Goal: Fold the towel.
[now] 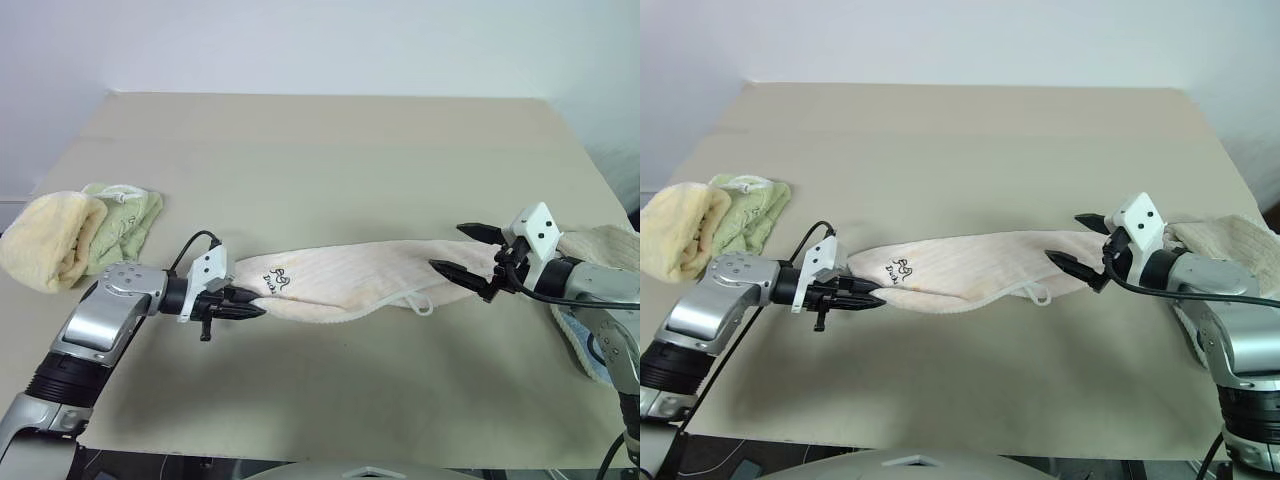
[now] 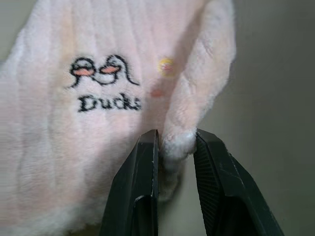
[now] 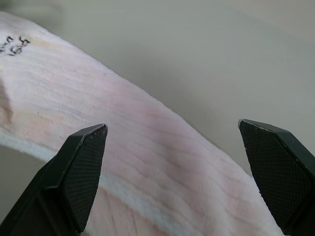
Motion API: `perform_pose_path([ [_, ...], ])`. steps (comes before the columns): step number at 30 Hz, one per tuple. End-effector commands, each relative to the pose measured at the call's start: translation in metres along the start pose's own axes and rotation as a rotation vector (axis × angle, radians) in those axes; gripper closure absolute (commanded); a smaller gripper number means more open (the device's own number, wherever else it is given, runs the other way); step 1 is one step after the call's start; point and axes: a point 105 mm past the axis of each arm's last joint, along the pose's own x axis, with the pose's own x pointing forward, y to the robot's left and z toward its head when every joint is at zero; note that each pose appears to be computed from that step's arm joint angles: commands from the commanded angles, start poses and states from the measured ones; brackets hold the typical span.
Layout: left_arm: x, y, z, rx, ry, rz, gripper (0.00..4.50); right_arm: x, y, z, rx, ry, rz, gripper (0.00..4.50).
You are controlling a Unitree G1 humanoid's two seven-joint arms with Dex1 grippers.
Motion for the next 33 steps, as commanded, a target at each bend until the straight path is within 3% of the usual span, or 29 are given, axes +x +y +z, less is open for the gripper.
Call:
perform_pose_path([
  [1, 0.001, 0.004, 0.007, 0.068, 0.003, 0.016, 3.41, 0.0, 0.0, 0.008, -0.031, -0.029, 0.0, 0.0],
  [19, 0.007, -0.01, 0.035, 0.538, 0.018, -0.083, 3.41, -0.002, 0.001, 0.007, -0.027, -0.031, -0.008, 0.0],
  [22, 0.007, -0.014, 0.036, 0.564, 0.027, -0.115, 2.87, -0.001, 0.002, 0.007, -0.025, -0.035, -0.005, 0.0],
  [28, 0.008, -0.017, 0.037, 0.662, 0.035, -0.127, 0.92, 0.0, 0.002, 0.007, -0.025, -0.035, -0.003, 0.0],
  [33, 0.013, -0.024, 0.042, 0.702, 0.014, -0.168, 0.92, 0.001, 0.001, 0.007, -0.026, -0.036, -0.004, 0.0],
])
